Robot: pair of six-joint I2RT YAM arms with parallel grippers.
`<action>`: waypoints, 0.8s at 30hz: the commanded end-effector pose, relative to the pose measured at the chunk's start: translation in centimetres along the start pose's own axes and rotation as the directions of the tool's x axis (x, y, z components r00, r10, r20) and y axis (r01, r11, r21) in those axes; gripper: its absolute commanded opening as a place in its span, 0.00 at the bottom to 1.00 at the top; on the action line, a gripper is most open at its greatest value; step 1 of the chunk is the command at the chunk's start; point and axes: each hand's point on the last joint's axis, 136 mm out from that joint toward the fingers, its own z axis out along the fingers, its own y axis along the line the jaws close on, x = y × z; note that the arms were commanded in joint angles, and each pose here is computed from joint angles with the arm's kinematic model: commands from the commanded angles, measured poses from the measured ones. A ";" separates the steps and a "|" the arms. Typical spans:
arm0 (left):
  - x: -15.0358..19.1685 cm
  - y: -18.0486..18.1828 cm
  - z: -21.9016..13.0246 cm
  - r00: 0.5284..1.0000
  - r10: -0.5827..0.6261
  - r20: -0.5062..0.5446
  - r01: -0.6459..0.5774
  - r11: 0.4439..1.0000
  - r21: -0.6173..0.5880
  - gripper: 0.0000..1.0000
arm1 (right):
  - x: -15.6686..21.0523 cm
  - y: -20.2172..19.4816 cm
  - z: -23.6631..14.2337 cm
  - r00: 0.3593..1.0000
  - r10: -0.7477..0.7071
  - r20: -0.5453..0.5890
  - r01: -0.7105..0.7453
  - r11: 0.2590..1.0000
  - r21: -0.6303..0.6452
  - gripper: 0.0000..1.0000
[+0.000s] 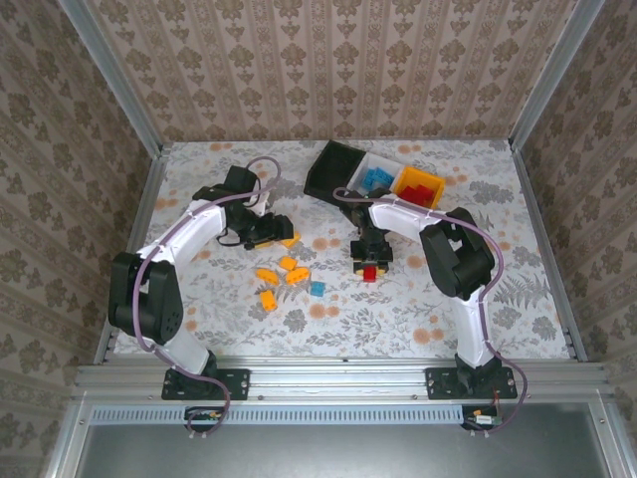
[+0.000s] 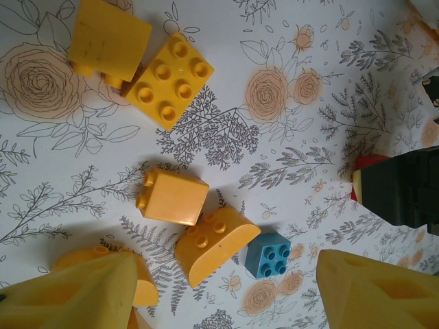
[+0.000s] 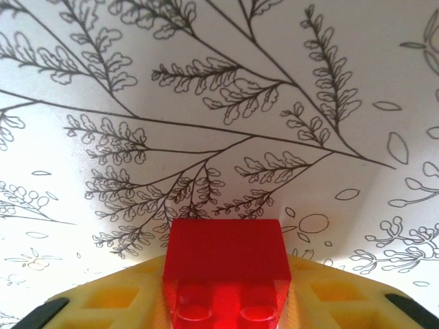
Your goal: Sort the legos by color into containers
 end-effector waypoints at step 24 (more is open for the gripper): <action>2.6 0.0 -2.6 0.999 0.012 0.035 -0.011 0.999 -0.033 0.71 | -12.8 -11.2 -13.9 0.922 0.246 0.298 -0.216 0.968 -0.131 0.35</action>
